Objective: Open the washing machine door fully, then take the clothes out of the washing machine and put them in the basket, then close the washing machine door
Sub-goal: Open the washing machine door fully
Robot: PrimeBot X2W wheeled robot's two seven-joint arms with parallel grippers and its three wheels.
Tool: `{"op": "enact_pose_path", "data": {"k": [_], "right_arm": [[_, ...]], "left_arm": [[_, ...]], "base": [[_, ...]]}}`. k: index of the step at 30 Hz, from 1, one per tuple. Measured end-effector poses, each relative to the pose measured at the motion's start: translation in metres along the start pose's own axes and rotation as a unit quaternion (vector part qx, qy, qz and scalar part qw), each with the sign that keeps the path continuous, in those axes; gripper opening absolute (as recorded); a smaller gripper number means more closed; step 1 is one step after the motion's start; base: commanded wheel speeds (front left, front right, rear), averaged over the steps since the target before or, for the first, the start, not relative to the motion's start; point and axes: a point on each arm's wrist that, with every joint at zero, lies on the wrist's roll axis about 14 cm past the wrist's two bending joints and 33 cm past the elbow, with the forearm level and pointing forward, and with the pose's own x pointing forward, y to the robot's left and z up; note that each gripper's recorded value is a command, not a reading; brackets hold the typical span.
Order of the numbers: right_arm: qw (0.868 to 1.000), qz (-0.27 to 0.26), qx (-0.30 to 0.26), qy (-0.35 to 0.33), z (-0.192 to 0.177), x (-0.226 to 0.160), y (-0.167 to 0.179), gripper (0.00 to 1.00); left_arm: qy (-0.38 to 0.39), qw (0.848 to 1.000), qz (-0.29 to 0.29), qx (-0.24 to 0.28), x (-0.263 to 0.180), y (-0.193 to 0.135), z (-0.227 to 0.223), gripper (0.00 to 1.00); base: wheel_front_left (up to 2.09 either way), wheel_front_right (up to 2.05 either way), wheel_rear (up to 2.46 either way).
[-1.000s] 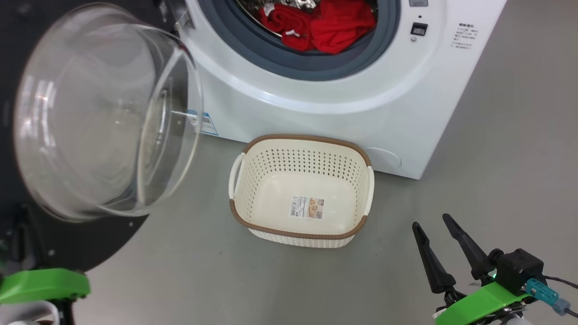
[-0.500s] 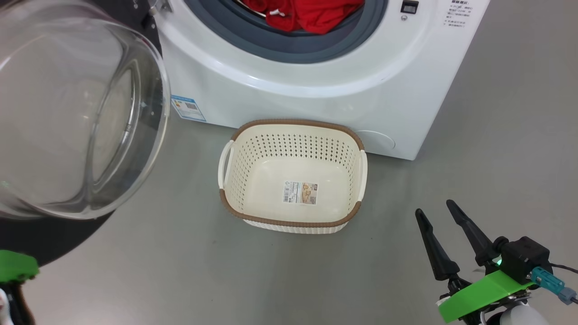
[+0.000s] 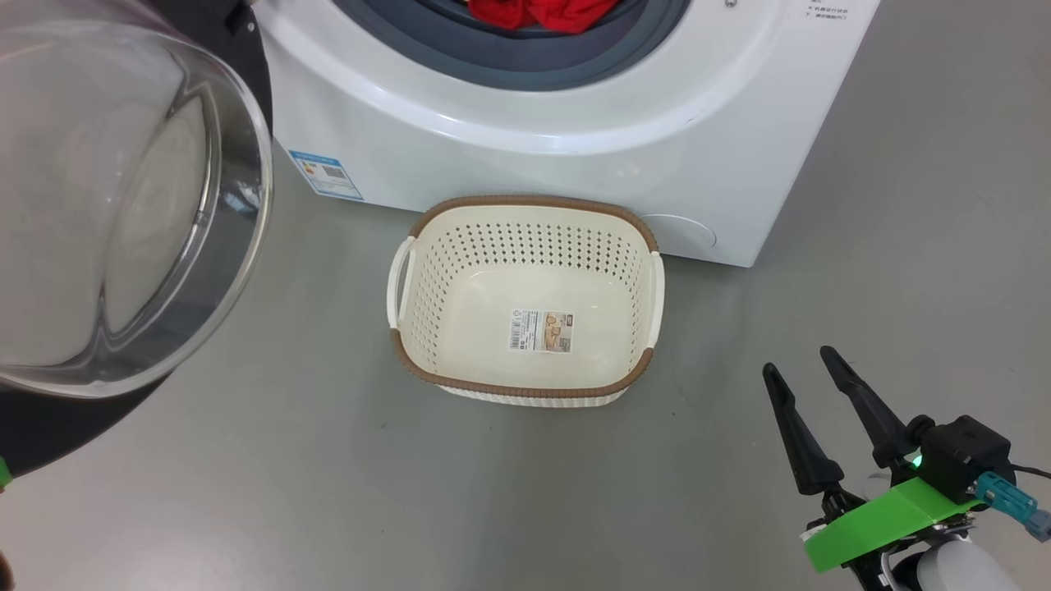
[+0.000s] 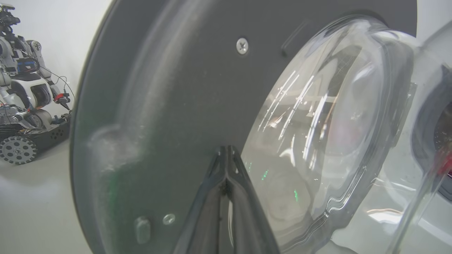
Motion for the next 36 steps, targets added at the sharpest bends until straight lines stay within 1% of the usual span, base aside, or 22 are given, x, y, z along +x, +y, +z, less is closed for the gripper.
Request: {"op": "enact_pose_path", "data": {"k": [8, 12, 18, 22, 24, 25, 26, 29, 30, 31, 32, 33, 35, 36], "right_arm": [[1.000, 0.003, -0.004, -0.008, 0.006, 0.000, 0.003, 1.00], [1.000, 0.004, -0.007, -0.016, 0.013, -0.001, 0.008, 1.00], [0.999, 0.005, -0.012, -0.030, 0.024, -0.006, 0.011, 1.00], [0.999, 0.000, -0.015, -0.042, 0.033, -0.010, 0.011, 1.00], [0.999, -0.005, -0.017, -0.048, 0.037, -0.012, 0.010, 1.00], [0.999, -0.008, -0.017, -0.051, 0.040, -0.014, 0.009, 1.00], [0.998, -0.011, -0.018, -0.053, 0.041, -0.016, 0.008, 1.00], [0.998, -0.017, -0.016, -0.061, 0.046, -0.020, 0.007, 1.00], [0.998, -0.019, -0.014, -0.063, 0.047, -0.022, 0.007, 1.00], [0.998, -0.022, -0.014, -0.065, 0.048, -0.024, 0.006, 1.00], [0.997, -0.026, -0.014, -0.067, 0.049, -0.026, 0.004, 1.00], [0.997, -0.030, -0.014, -0.069, 0.051, -0.027, 0.002, 1.00], [0.996, -0.040, -0.016, -0.075, 0.055, -0.031, -0.004, 1.00], [0.996, -0.040, -0.016, -0.075, 0.055, -0.031, -0.004, 1.00]], "left_arm": [[0.006, 1.000, -0.014, -0.002, -0.001, -0.001, -0.001, 0.00], [0.001, 1.000, -0.024, -0.016, -0.004, -0.005, 0.003, 0.00], [0.008, 0.999, -0.043, -0.024, -0.022, -0.009, -0.004, 0.00], [0.011, 0.997, -0.065, -0.027, -0.035, -0.020, -0.008, 0.05], [0.010, 0.997, -0.077, -0.027, -0.042, -0.026, -0.009, 0.14], [0.011, 0.996, -0.083, -0.026, -0.045, -0.029, -0.009, 0.20], [0.011, 0.996, -0.089, -0.026, -0.048, -0.032, -0.010, 0.23], [0.015, 0.994, -0.109, -0.026, -0.057, -0.040, -0.013, 0.45], [0.016, 0.992, -0.120, -0.027, -0.060, -0.046, -0.014, 0.56], [0.016, 0.990, -0.133, -0.033, -0.064, -0.054, -0.014, 0.83], [0.016, 0.988, -0.148, -0.039, -0.067, -0.063, -0.014, 0.96], [0.017, 0.986, -0.162, -0.044, -0.071, -0.073, -0.014, 1.00], [0.020, 0.982, -0.183, -0.051, -0.078, -0.087, -0.015, 1.00], [0.020, 0.982, -0.183, -0.051, -0.078, -0.087, -0.015, 1.00]], "base": [[0.00, 0.00, 0.00], [0.00, 0.00, 0.00], [0.00, 0.00, 0.00], [0.00, 0.00, 0.00], [0.00, 0.00, 0.00], [0.00, 0.00, 0.00], [0.00, 0.00, 0.00], [0.00, 0.00, 0.00], [0.00, 0.00, 0.00], [0.00, 0.00, 0.00], [0.00, 0.00, 0.00], [0.00, 0.00, 0.00], [0.00, 0.00, 0.00], [0.00, 0.00, 0.00]]}}
